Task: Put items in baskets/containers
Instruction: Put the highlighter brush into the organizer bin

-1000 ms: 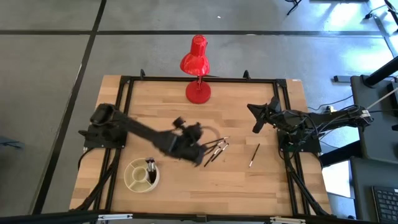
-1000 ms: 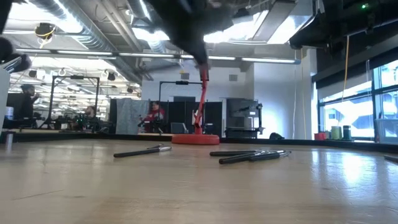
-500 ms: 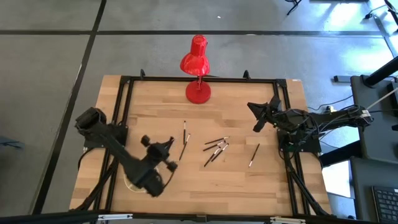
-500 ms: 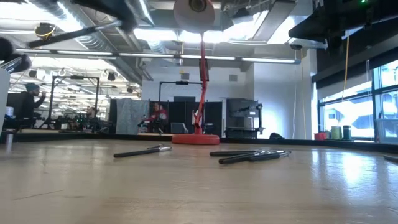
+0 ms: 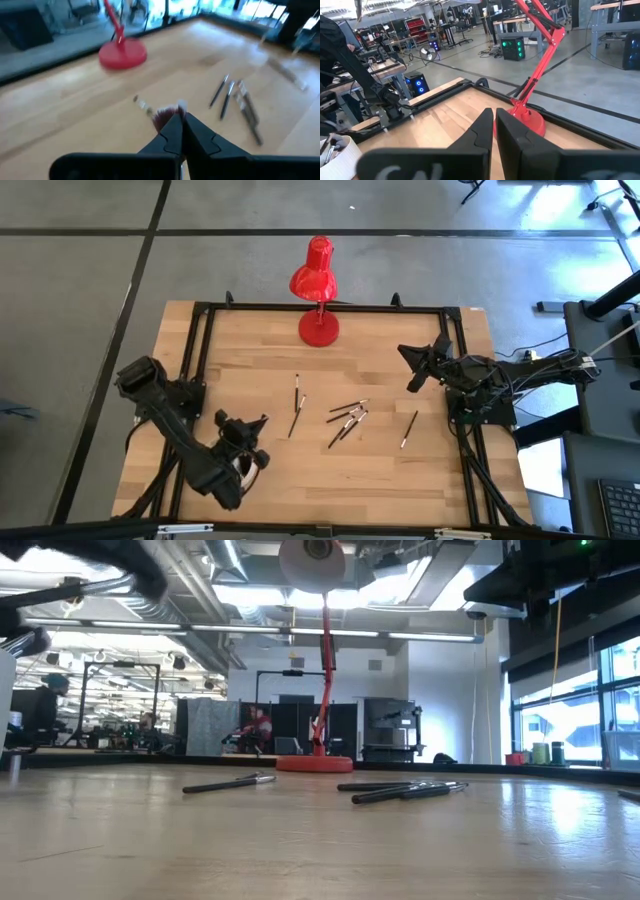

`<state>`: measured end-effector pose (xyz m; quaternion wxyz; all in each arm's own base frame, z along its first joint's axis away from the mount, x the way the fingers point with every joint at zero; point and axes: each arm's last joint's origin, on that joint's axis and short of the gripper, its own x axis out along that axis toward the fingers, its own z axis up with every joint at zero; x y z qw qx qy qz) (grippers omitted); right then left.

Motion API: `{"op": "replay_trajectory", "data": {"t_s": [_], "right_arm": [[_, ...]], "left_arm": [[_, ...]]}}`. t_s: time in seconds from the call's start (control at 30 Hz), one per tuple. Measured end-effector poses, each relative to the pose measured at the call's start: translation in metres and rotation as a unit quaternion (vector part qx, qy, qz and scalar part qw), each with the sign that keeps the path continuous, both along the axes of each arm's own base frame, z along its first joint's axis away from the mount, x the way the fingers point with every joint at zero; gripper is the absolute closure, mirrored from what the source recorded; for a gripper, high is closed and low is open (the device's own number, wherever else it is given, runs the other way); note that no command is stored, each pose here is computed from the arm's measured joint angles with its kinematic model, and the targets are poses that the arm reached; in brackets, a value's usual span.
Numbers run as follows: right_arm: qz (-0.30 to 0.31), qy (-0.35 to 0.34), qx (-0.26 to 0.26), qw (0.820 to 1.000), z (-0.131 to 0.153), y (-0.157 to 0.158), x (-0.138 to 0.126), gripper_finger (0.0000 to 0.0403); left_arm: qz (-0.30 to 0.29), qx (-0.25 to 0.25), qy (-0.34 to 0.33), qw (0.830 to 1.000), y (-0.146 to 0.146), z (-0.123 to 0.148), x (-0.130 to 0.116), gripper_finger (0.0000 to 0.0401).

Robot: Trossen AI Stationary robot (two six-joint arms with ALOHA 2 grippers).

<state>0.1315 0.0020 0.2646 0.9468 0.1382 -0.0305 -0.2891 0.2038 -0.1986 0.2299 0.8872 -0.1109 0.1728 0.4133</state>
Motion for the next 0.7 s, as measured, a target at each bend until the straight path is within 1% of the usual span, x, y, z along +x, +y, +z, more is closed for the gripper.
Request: {"op": "replay_trajectory", "data": {"t_s": [0.1, 0.2, 0.5, 0.7], "right_arm": [[0.0, 0.0, 0.0, 1.0, 0.0, 0.0, 0.0, 0.038], [0.0, -0.001, 0.0, 1.0, 0.0, 0.0, 0.0, 0.038], [0.0, -0.002, 0.001, 1.0, 0.0, 0.0, 0.0, 0.038], [0.0, -0.002, 0.001, 1.0, 0.0, 0.0, 0.0, 0.038]], "left_arm": [[0.006, -0.017, 0.019, 1.0, -0.004, -0.005, -0.002, 0.0396], [0.003, -0.02, 0.019, 1.0, -0.009, -0.01, -0.002, 0.0398], [-0.015, -0.007, 0.033, 0.999, -0.019, -0.022, -0.005, 0.0392], [-0.026, -0.021, 0.05, 0.998, -0.027, -0.024, -0.013, 0.0391]]}}
